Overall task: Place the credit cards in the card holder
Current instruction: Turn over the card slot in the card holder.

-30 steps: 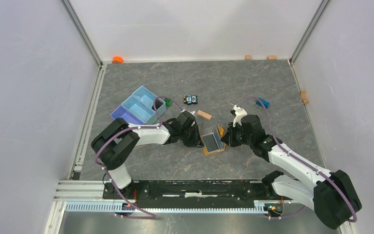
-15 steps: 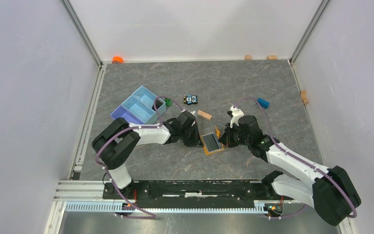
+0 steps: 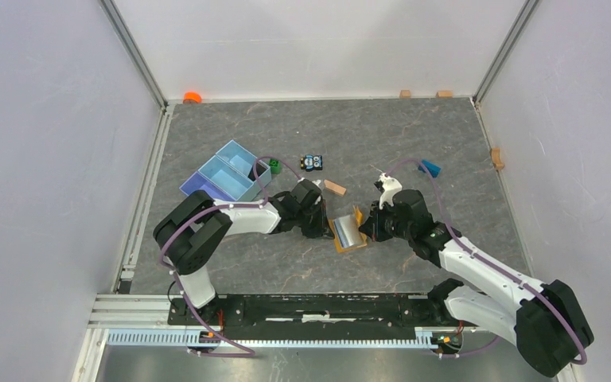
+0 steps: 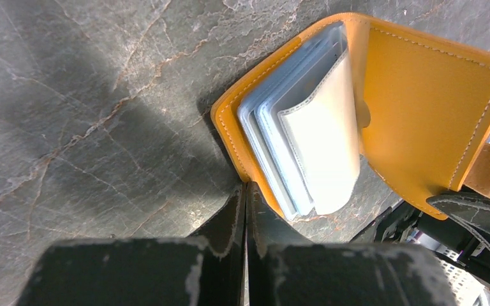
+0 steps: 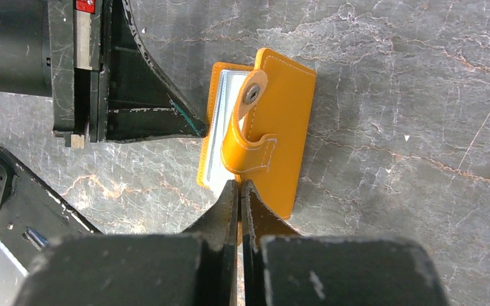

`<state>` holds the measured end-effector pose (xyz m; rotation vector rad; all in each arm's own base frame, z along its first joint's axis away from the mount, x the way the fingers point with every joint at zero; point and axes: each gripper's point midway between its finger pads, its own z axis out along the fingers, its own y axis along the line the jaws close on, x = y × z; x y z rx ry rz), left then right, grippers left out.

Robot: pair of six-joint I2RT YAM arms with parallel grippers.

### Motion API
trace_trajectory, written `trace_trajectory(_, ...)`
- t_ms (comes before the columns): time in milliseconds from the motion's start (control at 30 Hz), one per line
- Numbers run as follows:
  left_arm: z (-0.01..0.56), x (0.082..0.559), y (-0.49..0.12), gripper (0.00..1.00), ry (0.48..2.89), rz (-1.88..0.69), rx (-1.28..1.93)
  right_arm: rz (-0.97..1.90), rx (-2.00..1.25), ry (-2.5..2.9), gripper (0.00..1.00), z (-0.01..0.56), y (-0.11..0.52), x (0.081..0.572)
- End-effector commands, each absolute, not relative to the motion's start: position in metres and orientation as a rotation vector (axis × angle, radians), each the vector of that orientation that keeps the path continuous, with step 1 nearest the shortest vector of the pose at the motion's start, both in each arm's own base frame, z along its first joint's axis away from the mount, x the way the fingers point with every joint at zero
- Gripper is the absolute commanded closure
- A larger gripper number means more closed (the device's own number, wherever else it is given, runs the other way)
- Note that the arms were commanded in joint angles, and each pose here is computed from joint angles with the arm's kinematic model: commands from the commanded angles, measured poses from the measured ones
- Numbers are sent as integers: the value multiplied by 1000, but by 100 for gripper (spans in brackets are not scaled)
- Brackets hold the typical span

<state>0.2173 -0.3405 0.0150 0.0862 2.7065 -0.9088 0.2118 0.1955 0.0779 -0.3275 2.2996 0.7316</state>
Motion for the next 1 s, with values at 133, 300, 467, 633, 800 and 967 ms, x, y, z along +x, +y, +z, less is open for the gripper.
trace_trajectory(133, -21, 212, -306, 98, 2790, -685, 99, 466, -283, 2350, 100, 53, 160, 220)
trace_trajectory(300, -20, 214, -301, 98, 2775, -672, 84, 118, -186, 2388, 97, 36, 110, 228)
trace_trajectory(467, -17, 215, -300, 98, 2758, -678, 85, 45, -182, 2423, 81, 29, 98, 229)
trace_trajectory(633, -5, 219, -305, 98, 2709, -730, 108, 119, -239, 2373, 52, 54, 111, 238)
trace_trajectory(800, 3, 221, -314, 98, 2671, -804, 136, 341, -328, 2228, 36, 107, 143, 243)
trace_trajectory(967, 5, 221, -317, 98, 2665, -830, 139, 540, -423, 2119, 27, 139, 173, 236)
